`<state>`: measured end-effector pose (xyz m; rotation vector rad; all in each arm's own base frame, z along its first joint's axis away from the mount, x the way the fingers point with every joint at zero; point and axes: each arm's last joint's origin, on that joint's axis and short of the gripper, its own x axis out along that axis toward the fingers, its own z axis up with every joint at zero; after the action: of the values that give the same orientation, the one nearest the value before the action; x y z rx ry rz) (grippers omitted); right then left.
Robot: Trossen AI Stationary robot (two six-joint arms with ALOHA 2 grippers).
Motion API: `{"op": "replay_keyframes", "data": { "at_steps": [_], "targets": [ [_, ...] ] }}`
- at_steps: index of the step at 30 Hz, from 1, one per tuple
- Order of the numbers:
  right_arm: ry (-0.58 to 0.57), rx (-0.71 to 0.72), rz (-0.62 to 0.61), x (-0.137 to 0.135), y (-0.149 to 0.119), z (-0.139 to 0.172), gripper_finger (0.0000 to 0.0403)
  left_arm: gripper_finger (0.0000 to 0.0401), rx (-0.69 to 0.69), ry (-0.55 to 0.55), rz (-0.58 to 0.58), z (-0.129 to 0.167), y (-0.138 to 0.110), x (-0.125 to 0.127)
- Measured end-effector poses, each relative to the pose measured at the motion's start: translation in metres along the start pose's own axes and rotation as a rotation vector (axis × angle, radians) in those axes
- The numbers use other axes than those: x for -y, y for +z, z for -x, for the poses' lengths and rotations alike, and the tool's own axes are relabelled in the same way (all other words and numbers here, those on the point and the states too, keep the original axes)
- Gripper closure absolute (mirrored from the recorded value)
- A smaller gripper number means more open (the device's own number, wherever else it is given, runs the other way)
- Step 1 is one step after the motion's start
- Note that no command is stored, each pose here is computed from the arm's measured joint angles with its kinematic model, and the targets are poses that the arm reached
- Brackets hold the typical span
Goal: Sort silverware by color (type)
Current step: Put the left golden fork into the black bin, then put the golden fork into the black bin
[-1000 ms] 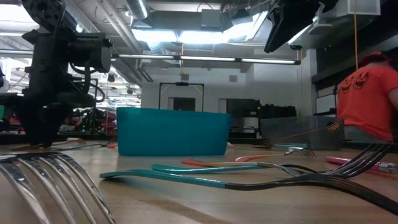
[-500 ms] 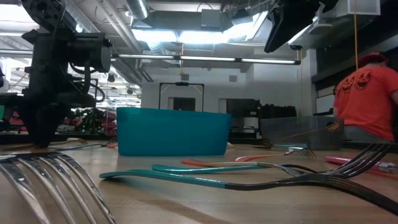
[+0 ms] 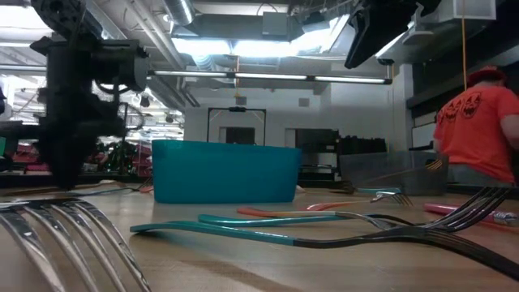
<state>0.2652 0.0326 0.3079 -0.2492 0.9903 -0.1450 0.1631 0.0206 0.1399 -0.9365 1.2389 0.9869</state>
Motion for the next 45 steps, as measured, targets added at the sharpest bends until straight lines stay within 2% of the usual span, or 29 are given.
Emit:
{"op": "replay_keyframes", "data": {
  "at_steps": [7,20,30,39,45],
  "targets": [
    [0.000,0.000,0.000,0.000,0.000,0.000,0.0306,0.0363,0.073,-0.020,-0.030,0.011,0.006,0.009],
    [0.000,0.000,0.000,0.000,0.000,0.000,0.0306,0.0363,0.060,-0.012,-0.031,0.012,0.007,0.008],
    [0.000,0.000,0.000,0.000,0.000,0.000,0.0306,0.0362,0.032,-0.024,-0.178,0.012,0.006,0.009],
    [0.000,0.000,0.000,0.000,0.000,0.000,0.0306,0.0362,0.028,-0.014,-0.210,0.011,0.006,0.009],
    [0.000,0.000,0.000,0.000,0.000,0.000,0.0306,0.0362,0.076,0.017,-0.209,0.010,0.007,0.009]
  ]
}}
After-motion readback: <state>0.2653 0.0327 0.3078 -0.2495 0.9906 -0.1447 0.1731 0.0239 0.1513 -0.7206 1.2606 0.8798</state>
